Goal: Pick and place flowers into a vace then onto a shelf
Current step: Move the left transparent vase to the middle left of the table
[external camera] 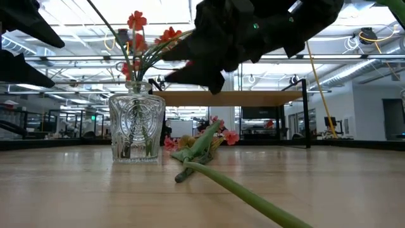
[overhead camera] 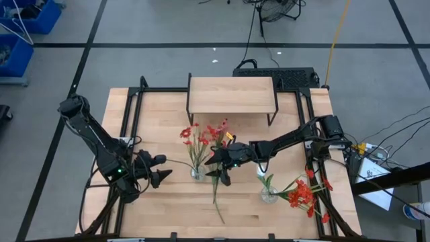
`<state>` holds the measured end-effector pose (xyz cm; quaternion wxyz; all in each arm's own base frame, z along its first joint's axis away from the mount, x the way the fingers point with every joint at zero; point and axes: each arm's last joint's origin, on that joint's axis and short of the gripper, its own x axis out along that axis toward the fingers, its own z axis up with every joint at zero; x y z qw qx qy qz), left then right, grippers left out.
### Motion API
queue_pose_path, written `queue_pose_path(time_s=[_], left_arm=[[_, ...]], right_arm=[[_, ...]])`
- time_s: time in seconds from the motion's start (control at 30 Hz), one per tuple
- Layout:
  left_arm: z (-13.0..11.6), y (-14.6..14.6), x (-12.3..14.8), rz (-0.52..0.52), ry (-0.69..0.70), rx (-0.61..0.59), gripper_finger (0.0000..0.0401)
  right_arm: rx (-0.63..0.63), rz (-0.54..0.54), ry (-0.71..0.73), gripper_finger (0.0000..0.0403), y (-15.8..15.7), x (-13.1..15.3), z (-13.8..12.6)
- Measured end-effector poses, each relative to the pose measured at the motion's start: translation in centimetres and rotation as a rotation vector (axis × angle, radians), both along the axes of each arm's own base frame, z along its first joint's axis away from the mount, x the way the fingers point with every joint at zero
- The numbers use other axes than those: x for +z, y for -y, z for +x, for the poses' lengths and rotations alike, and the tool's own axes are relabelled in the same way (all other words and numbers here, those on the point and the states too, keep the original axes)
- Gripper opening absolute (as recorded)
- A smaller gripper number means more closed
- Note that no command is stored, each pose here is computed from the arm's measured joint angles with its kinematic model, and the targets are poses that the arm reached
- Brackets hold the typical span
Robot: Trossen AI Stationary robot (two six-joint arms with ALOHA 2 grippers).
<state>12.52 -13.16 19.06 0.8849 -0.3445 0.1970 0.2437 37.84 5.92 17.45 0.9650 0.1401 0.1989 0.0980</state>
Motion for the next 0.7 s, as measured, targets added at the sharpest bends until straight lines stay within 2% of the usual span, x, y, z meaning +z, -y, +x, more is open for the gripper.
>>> queue_pose_path(time_s=[0.2,0.43,0.7], left_arm=[[0.1,-0.4,-0.1,0.017,-0.021,0.020,0.0399],[0.4,-0.7,-0.2,0.002,-0.045,0.032,0.0399],[0.4,-0.7,-0.2,-0.004,-0.068,0.022,0.0399]], right_arm=[[0.009,0.058,-0.039,0.0228,-0.4,-2.1,0.9],[-0.004,0.041,0.026,0.0228,-0.8,-1.4,2.4],[0.022,0.038,-0.006,0.0228,-1.0,-2.8,2.7]])
